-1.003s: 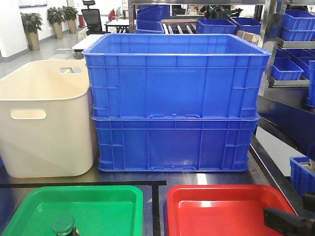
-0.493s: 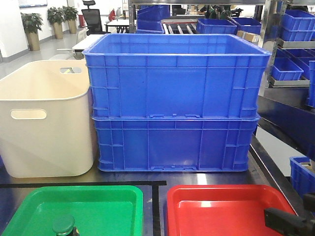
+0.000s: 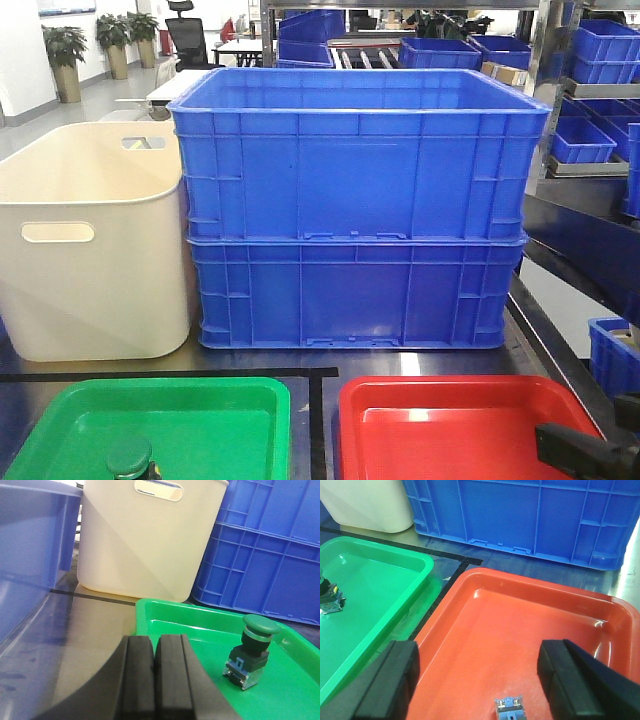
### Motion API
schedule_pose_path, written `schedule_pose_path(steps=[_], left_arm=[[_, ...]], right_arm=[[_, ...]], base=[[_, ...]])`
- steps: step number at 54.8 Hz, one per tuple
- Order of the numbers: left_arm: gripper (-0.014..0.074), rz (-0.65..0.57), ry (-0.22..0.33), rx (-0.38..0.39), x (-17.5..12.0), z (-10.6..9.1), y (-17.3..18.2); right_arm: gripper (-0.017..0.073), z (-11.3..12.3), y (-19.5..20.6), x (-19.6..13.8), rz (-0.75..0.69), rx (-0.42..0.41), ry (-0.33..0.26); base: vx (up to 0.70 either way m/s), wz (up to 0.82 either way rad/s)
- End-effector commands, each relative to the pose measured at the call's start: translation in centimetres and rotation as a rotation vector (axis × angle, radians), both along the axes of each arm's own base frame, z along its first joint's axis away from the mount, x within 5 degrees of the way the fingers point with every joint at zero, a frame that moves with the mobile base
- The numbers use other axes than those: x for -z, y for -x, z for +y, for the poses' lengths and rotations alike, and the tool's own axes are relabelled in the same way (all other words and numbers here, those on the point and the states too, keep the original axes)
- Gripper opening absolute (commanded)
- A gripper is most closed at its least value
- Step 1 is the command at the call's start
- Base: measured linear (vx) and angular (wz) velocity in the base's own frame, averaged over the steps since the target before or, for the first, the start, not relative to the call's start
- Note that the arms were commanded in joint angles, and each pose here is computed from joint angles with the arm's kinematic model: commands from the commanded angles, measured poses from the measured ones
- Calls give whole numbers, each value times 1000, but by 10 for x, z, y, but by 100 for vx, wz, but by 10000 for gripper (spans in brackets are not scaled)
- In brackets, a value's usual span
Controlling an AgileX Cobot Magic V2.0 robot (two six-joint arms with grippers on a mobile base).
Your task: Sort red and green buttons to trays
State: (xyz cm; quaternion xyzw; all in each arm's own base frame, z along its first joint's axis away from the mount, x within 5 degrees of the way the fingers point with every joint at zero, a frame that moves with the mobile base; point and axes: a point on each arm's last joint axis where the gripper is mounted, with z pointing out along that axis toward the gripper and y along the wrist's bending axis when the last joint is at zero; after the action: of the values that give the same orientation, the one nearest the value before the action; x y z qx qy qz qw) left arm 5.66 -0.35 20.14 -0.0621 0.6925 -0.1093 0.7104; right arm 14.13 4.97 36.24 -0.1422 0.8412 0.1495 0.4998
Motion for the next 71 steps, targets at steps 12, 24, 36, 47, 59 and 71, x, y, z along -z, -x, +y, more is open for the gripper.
schedule_pose_path(steps=[12,24,36,47,59,71], left_arm=[[-7,-111,19,3,-15,0,2],[-7,-110,19,3,-15,0,2],[-7,-110,19,3,-15,0,2],[-6,-110,19,3,-15,0,2],[-6,-110,19,3,-15,0,2],[-6,-110,19,3,-15,0,2]], right_arm=[[556,-1,-1,-16,-96,21,-35],[556,-1,-1,-16,-97,20,-33],[538,-9,14,-24,-189,41,50],[436,-22,39,-22,-384,111,73],[194,-35,62,30,-542,224,38],[-15,-48,74,77,-508,371,58]], base=[[0,0],[0,0],[0,0],[0,0],[0,0],[0,0]])
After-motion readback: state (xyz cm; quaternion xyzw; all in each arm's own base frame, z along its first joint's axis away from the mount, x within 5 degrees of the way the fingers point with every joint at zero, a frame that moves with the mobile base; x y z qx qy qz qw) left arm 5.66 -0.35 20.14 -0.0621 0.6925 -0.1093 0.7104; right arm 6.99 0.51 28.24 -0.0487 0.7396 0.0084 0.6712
